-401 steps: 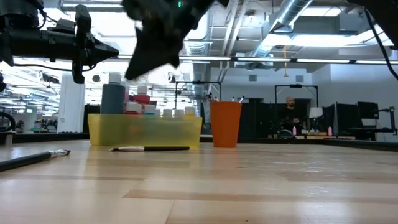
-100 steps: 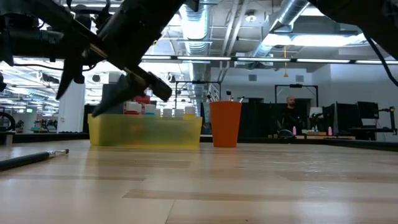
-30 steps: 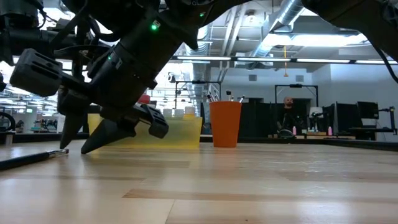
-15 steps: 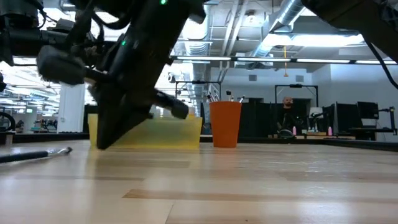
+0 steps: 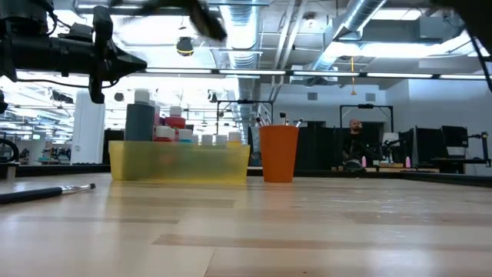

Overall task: Pick & Place Paint Supplies
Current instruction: Put the silver paint brush into the orange cup

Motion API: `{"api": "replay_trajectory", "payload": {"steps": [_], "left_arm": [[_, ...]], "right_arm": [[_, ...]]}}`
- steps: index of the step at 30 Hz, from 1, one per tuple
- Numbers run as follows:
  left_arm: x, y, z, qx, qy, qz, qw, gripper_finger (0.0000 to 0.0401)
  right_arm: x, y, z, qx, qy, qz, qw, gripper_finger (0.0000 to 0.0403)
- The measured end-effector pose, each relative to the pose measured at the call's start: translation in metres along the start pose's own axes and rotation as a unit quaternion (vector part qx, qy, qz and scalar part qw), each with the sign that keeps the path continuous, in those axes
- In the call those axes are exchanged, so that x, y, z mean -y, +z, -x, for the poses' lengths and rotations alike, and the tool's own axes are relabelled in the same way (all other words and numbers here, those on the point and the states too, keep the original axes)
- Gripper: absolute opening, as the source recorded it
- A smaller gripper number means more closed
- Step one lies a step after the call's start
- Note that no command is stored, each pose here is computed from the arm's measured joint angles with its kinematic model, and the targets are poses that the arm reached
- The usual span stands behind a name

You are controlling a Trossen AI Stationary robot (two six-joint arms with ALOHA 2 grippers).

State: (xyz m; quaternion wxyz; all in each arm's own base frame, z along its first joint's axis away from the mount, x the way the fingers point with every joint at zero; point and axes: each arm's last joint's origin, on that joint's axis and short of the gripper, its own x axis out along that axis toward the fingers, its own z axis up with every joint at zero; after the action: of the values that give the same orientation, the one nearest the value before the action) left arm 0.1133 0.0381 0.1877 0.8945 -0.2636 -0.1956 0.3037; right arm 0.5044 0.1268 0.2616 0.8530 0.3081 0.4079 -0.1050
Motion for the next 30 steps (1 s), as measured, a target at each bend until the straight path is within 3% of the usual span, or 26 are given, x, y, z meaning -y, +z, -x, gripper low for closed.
{"api": "replay_trajectory", "payload": {"steps": [5, 10, 17, 23, 30], "left_arm": [[0.0, 0.0, 0.0, 0.0, 0.0, 0.0, 1.0, 0.0001], [0.0, 0.0, 0.0, 0.0, 0.0, 0.0, 1.0, 0.0001], [0.0, 0.0, 0.0, 0.0, 0.0, 0.0, 1.0, 0.0001], [0.0, 0.0, 0.0, 0.0, 0.0, 0.0, 1.0, 0.0001], [0.0, 0.001, 0.0, 0.003, -0.002, 0.002, 1.0, 0.0001]], "right_arm": [[-0.029, 0.014, 0.08, 0.06, 0.089, 0.037, 0.994, 0.0042], [-0.046, 0.016, 0.163, 0.125, 0.155, 0.091, 0.976, 0.0029], [-0.052, 0.003, 0.27, 0.209, 0.208, 0.212, 0.932, 0.001], [-0.027, -0.019, 0.366, 0.24, 0.23, 0.317, 0.888, 0.0002], [0.019, -0.04, 0.437, 0.257, 0.194, 0.33, 0.887, 0.0003]]}}
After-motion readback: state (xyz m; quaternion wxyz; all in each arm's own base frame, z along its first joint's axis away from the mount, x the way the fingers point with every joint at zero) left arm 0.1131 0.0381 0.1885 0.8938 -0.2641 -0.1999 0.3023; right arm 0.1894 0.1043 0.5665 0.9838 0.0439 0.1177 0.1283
